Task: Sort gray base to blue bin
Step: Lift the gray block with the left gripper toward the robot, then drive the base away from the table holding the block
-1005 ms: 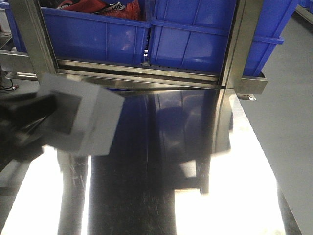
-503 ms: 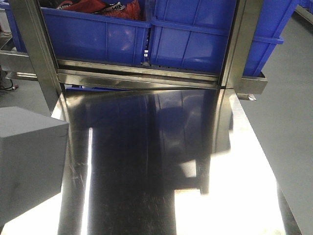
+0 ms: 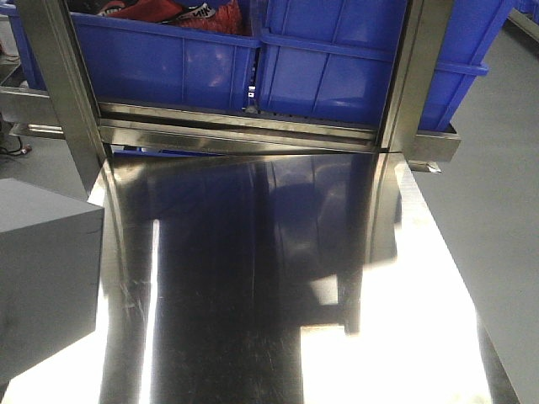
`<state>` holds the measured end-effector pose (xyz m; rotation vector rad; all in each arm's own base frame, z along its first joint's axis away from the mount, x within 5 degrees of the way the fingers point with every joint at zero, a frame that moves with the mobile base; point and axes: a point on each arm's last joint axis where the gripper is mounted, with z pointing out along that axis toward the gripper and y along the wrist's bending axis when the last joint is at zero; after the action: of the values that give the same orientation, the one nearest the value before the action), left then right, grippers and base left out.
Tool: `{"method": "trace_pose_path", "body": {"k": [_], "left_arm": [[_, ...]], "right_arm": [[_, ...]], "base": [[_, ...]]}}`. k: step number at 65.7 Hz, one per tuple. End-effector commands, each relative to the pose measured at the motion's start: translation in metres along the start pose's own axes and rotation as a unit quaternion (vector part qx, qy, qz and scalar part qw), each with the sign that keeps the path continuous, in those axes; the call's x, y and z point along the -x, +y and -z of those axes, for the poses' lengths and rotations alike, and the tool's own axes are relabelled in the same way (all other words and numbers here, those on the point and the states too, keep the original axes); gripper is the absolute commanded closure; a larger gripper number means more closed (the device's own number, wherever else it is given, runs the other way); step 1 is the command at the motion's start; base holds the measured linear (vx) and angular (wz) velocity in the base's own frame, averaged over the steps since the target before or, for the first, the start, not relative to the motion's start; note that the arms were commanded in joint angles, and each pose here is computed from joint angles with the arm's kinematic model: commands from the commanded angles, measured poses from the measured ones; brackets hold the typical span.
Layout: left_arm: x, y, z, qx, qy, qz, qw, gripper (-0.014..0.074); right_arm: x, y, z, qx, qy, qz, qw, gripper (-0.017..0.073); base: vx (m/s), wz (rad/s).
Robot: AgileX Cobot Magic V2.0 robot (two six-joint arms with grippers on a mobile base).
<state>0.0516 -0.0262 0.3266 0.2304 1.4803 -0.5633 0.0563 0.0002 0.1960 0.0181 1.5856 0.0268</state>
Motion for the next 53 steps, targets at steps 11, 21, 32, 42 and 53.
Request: {"method": "trace_pose_path", "body": {"k": [11, 21, 32, 42, 53], "left_arm": [[0.0159, -0.0057, 0.0004, -0.026, -0.053, 0.006, 0.998, 0.0589], [0.0159, -0.0057, 0.0004, -0.026, -0.053, 0.006, 0.998, 0.0589], [0.0159, -0.0057, 0.0004, -0.026, -0.053, 0.006, 0.998, 0.0589], [0.0159, -0.0057, 0.0004, -0.026, -0.053, 0.006, 0.998, 0.0589], [0.0159, -0.0057, 0.0004, -0.026, -0.053, 0.006, 0.998, 0.0589]], "right_arm": [[0.0068, 0.0001, 0.0008, 0.0, -0.04, 0.007, 0.999, 0.0564], [0.0068, 0.0001, 0.0008, 0.0, -0.04, 0.007, 0.999, 0.0564], [0.0068, 0.0001, 0.0008, 0.0, -0.04, 0.007, 0.999, 0.0564], [0.0068, 0.0001, 0.0008, 0.0, -0.04, 0.007, 0.999, 0.0564], [0.0068, 0.0001, 0.0008, 0.0, -0.04, 0.007, 0.999, 0.0564]], "base": [[0.0, 0.0], [0.0, 0.0], [0.0, 0.0], [0.0, 0.0], [0.0, 0.0]]}}
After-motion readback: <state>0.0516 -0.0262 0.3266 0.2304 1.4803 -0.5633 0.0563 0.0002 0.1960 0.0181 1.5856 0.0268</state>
